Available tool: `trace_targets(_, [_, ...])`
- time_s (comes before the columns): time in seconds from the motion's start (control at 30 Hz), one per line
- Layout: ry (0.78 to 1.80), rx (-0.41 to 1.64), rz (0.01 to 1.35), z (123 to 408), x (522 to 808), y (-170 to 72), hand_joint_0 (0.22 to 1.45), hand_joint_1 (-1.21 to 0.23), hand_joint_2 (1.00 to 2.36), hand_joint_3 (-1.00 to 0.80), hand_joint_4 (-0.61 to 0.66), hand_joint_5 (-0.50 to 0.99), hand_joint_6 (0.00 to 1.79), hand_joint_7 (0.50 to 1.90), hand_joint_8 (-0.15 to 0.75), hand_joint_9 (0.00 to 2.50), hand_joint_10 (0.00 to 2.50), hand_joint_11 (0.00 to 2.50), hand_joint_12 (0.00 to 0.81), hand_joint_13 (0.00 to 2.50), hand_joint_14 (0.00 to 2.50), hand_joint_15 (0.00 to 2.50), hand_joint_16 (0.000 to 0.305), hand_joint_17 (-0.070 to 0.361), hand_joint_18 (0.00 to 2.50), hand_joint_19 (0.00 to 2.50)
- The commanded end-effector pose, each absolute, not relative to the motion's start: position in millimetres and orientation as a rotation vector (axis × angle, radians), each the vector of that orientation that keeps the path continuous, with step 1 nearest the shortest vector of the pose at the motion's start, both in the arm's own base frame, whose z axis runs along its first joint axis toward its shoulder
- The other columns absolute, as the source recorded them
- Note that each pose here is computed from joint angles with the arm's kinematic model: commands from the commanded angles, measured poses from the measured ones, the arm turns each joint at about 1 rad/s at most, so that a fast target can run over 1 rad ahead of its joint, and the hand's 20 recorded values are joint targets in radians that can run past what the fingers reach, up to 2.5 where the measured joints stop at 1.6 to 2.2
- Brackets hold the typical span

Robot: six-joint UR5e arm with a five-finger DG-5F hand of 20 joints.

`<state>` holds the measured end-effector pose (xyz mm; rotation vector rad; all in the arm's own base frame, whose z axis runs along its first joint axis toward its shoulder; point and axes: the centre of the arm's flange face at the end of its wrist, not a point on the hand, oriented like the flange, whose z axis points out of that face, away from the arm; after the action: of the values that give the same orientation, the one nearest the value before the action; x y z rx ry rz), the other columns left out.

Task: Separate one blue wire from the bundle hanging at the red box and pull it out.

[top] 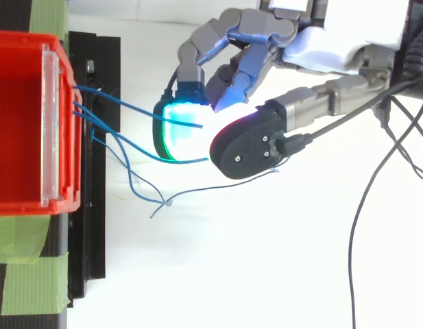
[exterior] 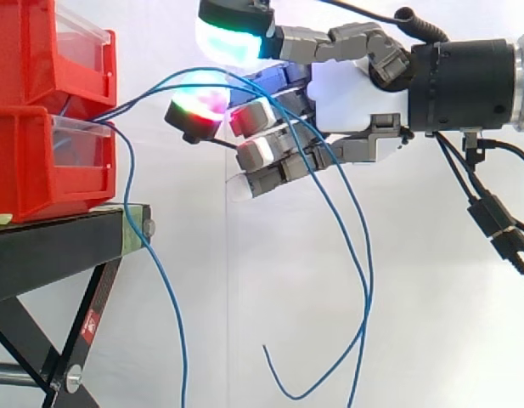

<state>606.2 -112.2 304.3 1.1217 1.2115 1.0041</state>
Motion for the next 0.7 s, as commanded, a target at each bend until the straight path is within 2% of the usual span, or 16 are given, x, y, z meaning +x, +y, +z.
trace_targets(0.0, [1.212, 1.123, 1.003, 303.5, 606.3, -112.6, 0.59, -0.64, 1.02, -0.30, 0.12, -0.15, 0.84, 0.98, 0.349, 1.24, 0.02, 1.24, 0.458, 1.18, 0.02, 1.04, 0.053, 0.119, 0.73, 0.51])
trace_targets(0.43, [1.211, 1.122, 1.004, 304.5, 606.1, -112.6, 0.59, -0.73, 1.02, -0.16, -0.01, -0.13, 0.84, 1.01, 0.332, 1.29, 0.02, 1.26, 0.443, 1.19, 0.03, 1.05, 0.050, 0.113, 0.75, 0.49])
trace_targets(0.67, [1.212, 1.121, 1.005, 304.5, 606.2, -111.7, 0.59, -0.77, 1.02, -0.11, -0.09, -0.11, 0.83, 1.01, 0.340, 1.30, 0.02, 1.19, 0.464, 1.18, 0.03, 1.03, 0.053, 0.119, 0.76, 0.45])
